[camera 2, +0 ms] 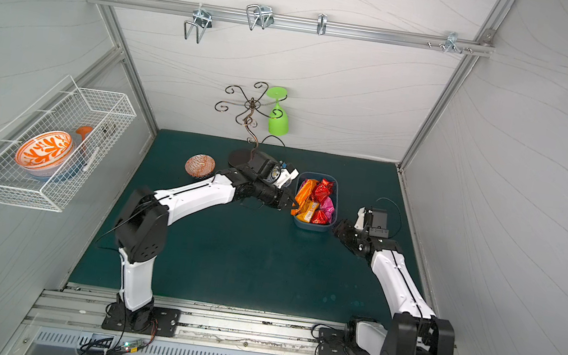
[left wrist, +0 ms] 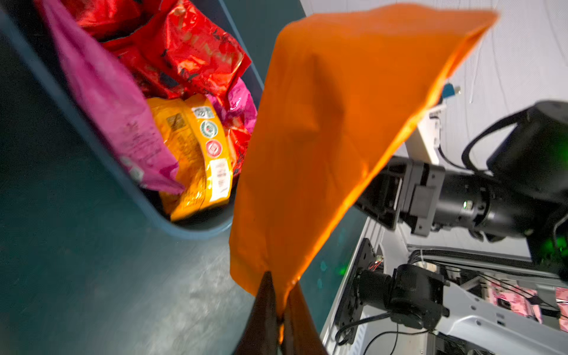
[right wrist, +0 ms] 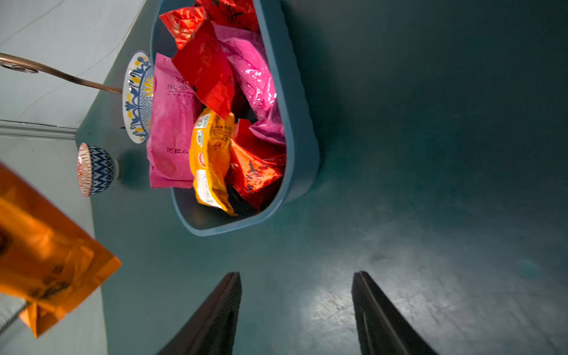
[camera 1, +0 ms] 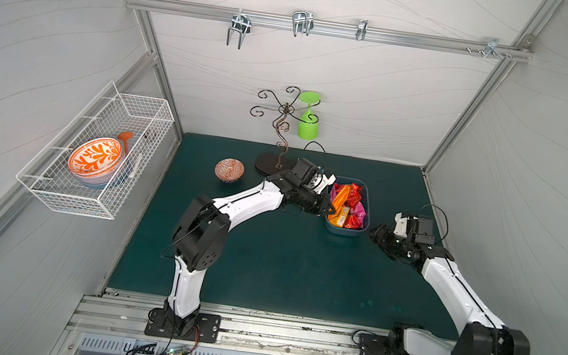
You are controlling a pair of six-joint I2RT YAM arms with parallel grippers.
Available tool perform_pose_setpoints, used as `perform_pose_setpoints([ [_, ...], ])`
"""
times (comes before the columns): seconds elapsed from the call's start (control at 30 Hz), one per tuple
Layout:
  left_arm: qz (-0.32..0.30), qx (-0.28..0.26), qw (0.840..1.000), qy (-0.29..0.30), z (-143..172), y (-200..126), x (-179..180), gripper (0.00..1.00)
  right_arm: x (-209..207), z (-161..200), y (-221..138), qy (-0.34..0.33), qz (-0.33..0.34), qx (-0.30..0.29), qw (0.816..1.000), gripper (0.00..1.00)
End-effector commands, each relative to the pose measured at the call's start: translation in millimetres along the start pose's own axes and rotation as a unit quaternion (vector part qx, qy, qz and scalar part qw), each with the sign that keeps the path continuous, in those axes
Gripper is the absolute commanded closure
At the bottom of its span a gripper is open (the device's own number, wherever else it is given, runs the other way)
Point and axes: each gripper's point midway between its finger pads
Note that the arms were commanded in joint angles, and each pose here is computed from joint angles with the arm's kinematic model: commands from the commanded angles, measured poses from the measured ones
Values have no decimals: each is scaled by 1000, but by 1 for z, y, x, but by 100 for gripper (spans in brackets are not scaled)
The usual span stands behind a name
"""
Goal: Put the tea bags into the storage box
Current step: Place the tea bag in the storage box.
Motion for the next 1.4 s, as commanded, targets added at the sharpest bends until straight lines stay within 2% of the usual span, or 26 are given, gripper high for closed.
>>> perform_pose_setpoints([
  [0.0, 74, 6, 997, -20, -19, 21, -31, 92, -12, 0, -6, 22, 23, -32, 999, 36],
  [0.13, 92, 3, 995, -30, -31, 47, -35, 92, -20, 10, -12, 28, 33, -43, 998, 36],
  [0.23, 80, 8, 996, -43, -32, 68, -24, 93, -24, 13, -18, 31, 43, -49, 997, 36],
  [0.47, 50, -14, 997, -57, -45, 84, -4, 94, -20, 9, -25, 29, 36, -58, 997, 36],
  [0.6, 26, -21, 998, -54, -46, 83, 3, 91, -20, 7, -26, 21, 39, -59, 997, 36],
  [0.87, -28, -42, 998, -41, -51, 74, 15, 73, -18, -2, -33, 4, 45, -68, 997, 36],
  [1.17, -76, -79, 994, -24, -60, 53, 15, 70, -14, -9, -38, -6, 45, -78, 996, 36],
  [1.37, -86, -102, 991, -7, -65, 32, 2, 67, -13, -12, -38, -9, 43, -79, 996, 36],
])
Point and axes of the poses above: each gripper's point midway between its finger pads, its own y axis out along the fingers, its own x axis along the line the jaws close on, z = x × y, and after that the axes turned 13 degrees about -y, right-handed
